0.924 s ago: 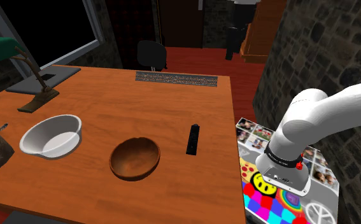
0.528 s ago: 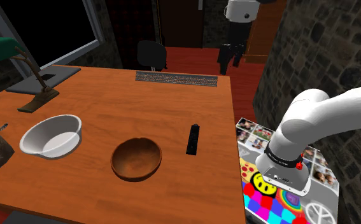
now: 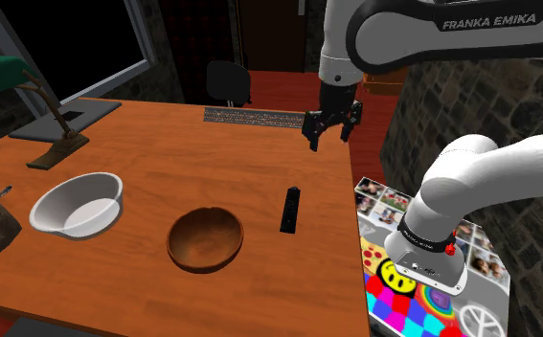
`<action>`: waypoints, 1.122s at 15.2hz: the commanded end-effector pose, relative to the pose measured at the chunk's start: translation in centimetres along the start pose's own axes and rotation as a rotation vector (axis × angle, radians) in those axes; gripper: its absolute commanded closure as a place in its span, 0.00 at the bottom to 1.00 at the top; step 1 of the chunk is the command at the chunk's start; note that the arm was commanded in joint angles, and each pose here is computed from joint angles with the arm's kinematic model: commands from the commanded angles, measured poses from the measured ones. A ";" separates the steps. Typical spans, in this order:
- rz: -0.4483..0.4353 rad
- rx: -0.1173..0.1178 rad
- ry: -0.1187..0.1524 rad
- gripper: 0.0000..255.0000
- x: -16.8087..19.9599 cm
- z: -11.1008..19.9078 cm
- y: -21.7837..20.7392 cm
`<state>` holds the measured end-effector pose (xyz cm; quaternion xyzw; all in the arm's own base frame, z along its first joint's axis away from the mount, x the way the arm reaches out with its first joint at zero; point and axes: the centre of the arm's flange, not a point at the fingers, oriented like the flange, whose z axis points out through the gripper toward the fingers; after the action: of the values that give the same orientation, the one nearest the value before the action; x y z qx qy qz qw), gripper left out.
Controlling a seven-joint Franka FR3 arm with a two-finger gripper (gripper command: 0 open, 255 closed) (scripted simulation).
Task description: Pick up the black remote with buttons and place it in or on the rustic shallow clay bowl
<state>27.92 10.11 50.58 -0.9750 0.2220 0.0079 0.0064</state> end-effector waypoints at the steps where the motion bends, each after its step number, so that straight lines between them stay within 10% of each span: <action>1: 0.103 -0.005 -0.002 0.00 -0.3 2.0 -1.7; 12: 0.619 -0.042 -0.019 0.00 0.2 13.4 -11.0; 17: 0.619 -0.042 -0.019 0.00 0.2 16.0 -10.9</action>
<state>32.62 20.05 35.25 -0.8613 0.5074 0.0232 -0.0148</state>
